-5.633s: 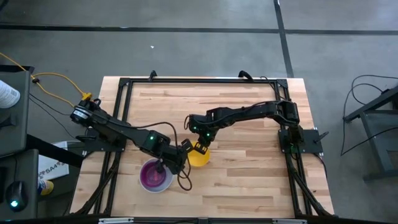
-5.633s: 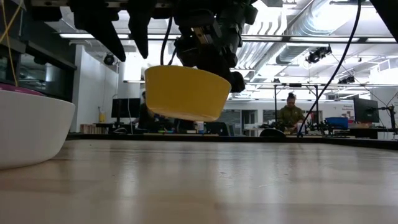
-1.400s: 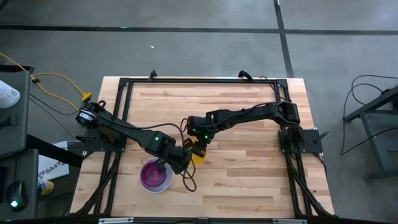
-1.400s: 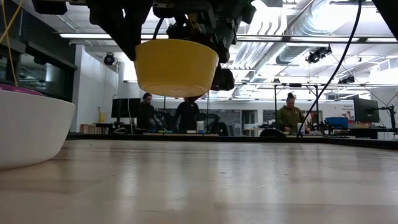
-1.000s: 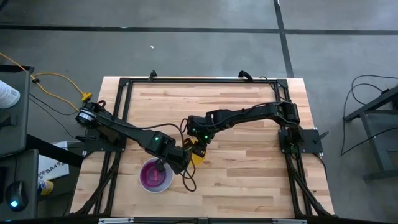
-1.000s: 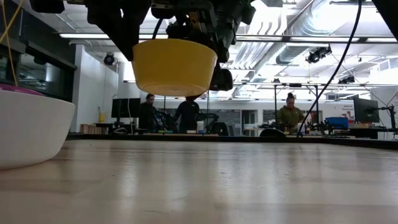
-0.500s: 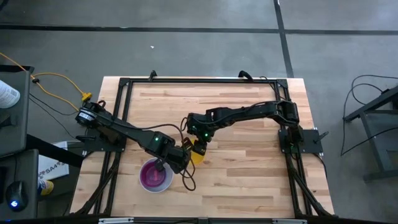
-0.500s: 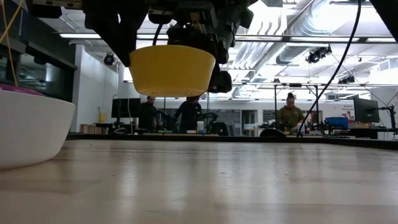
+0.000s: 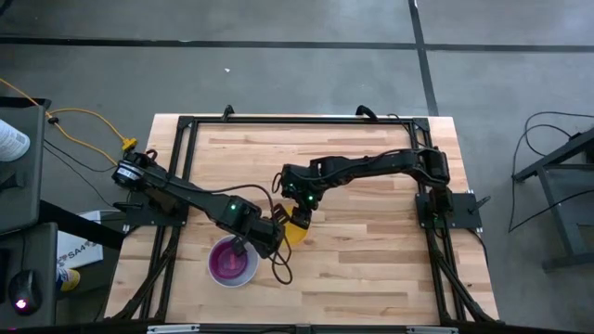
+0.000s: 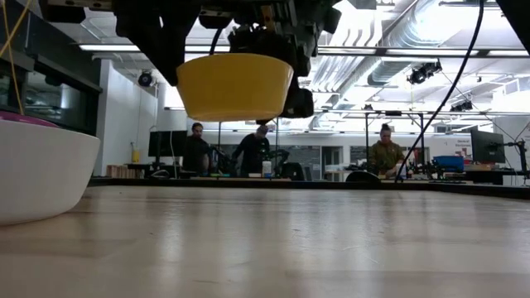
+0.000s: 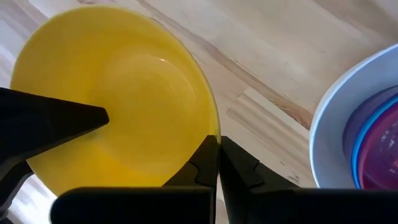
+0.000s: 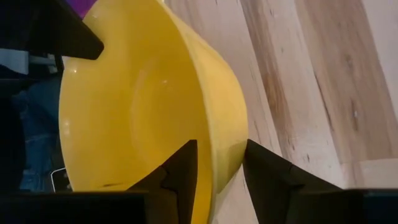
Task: Nest bowls inside each other
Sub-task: Stack the yellow bowl on the red bowl, then return to Home Position
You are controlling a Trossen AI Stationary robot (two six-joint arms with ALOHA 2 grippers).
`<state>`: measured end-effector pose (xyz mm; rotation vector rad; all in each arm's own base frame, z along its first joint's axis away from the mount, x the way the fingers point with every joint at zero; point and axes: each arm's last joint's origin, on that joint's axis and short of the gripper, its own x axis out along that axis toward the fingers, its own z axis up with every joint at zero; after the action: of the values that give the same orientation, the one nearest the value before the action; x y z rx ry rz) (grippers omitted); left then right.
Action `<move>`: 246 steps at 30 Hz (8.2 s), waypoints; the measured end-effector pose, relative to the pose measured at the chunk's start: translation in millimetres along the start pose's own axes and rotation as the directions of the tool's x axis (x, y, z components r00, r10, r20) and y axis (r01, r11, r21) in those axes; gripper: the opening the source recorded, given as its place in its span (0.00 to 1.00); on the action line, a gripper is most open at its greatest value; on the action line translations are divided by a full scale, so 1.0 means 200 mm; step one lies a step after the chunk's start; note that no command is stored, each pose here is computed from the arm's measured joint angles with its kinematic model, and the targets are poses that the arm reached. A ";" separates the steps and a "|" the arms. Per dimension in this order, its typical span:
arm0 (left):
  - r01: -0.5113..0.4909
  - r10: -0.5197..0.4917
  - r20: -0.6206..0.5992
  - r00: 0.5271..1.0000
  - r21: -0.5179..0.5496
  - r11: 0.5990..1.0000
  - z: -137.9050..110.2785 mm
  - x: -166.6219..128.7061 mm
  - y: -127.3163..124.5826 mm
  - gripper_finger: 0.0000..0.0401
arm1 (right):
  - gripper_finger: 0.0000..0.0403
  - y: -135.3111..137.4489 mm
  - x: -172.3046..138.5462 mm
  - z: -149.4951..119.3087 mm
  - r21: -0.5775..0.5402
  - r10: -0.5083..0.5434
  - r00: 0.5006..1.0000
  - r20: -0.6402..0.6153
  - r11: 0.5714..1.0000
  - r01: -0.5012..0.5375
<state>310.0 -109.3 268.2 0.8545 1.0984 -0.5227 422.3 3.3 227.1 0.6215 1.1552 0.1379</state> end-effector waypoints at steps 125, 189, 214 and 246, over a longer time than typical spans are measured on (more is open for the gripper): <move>-0.038 0.017 -0.059 0.998 -0.375 0.926 0.01 -0.30 -0.93 0.00 | 0.39 -0.10 -0.20 0.13 0.005 -0.133 0.947 0.291 0.991 0.137; 0.101 -0.052 0.127 0.990 -0.414 0.905 0.07 -0.17 -0.97 0.20 | 0.39 0.01 -0.15 0.12 0.038 -0.105 0.942 0.320 0.994 0.098; -0.225 0.296 0.127 0.947 -0.395 0.891 -0.15 -0.44 -0.82 0.17 | 0.39 -0.15 -0.25 0.21 0.051 -0.119 0.905 0.409 0.993 0.107; -0.267 0.491 0.176 0.853 -0.661 0.701 -0.65 -0.32 -0.41 0.17 | 0.39 -0.09 -0.87 0.08 -0.206 0.015 0.839 0.543 0.972 0.116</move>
<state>152.7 -55.1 274.2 0.3614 0.6600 0.0693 359.3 -88.9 363.3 0.3818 0.5883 0.0426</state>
